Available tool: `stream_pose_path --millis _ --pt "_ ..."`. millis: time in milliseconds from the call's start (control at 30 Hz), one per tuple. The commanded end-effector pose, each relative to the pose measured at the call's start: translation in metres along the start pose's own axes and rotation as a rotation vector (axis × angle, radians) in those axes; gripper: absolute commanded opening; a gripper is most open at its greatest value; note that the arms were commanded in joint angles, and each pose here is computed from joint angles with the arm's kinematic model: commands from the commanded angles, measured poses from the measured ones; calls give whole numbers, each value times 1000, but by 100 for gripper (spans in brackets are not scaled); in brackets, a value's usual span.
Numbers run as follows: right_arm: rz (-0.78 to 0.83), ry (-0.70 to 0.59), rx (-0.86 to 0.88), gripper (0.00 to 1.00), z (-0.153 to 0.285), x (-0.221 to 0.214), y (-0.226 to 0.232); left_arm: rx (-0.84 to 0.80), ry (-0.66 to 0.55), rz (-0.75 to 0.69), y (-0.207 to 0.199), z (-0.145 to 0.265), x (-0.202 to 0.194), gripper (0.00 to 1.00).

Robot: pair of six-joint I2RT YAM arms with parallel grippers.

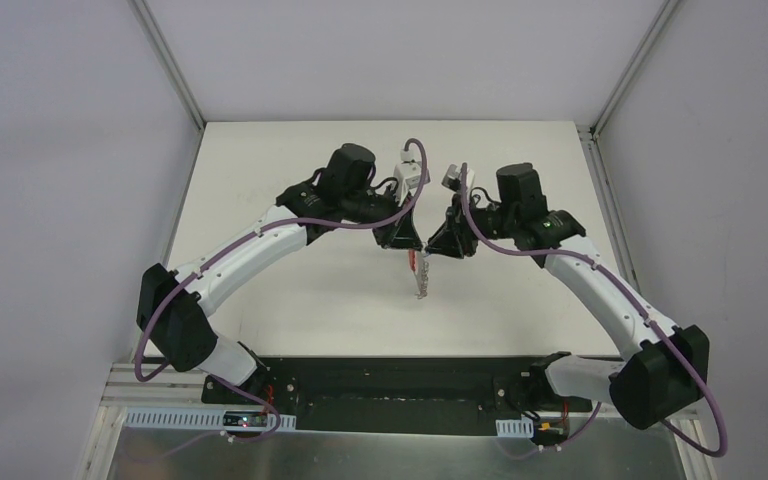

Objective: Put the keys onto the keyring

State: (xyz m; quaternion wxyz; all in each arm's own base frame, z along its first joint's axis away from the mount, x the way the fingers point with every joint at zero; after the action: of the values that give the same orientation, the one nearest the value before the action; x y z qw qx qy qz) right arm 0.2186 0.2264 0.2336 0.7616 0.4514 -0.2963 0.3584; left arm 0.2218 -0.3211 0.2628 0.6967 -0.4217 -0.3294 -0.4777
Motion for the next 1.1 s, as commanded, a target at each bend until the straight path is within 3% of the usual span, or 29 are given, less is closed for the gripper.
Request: stream_pose_path --millis 0,367,1067 --pt "77 -71 66 27 17 15 22 -68 -134 -73 -7 7 31 0" --pt "225 -67 49 36 39 11 38 -158 -164 -107 -20 11 29 0" --pt "201 -81 118 27 29 24 40 -232 -183 -94 -29 10 30 0"
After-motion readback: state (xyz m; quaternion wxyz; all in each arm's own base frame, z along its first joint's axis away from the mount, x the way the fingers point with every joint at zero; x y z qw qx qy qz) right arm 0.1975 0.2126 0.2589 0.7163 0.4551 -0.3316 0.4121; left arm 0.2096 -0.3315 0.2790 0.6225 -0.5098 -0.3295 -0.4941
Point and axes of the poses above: each gripper's point midway between its finger pads, its own z axis back along the fingers, its own y axis along the line the jaws close on, x = y × z, the point moved 3 cm from there along z, back along the fingers, and after that the axes turned 10 degrees about -z, right-handed, at the moved point
